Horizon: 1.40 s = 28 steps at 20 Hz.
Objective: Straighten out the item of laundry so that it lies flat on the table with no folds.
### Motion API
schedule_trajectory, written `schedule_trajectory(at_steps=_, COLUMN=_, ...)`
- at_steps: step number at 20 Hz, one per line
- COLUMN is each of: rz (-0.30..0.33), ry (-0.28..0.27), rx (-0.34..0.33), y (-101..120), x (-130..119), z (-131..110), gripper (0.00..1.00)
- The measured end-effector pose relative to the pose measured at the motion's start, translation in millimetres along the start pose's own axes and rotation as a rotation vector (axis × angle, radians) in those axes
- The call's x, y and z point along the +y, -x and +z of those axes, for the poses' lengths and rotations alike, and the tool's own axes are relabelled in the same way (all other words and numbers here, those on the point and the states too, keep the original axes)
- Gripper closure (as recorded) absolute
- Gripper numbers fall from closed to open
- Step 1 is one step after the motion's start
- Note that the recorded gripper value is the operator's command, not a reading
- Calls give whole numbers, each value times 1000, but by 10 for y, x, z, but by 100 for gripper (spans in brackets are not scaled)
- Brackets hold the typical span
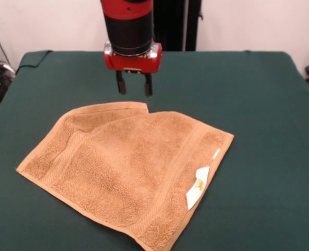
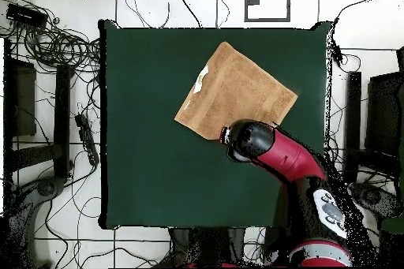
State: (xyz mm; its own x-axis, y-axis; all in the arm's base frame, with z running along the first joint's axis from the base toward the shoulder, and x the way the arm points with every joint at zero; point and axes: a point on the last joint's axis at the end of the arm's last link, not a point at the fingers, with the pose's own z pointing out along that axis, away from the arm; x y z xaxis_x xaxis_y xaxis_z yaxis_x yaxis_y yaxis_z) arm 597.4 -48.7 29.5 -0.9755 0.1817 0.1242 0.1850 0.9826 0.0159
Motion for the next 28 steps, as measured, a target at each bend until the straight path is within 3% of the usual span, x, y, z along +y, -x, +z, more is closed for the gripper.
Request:
schedule_trajectory(at_steps=7, rz=42, ry=-12, rx=-40, y=46, x=-265, z=22, gripper=0)
schedule_trajectory(at_steps=19, rz=79, ry=-9, rx=-38, y=48, x=-492, z=41, gripper=0)
schedule_trajectory(at_steps=28, rz=101, ry=-32, rx=-64, y=21, x=-648, z=328, gripper=0)
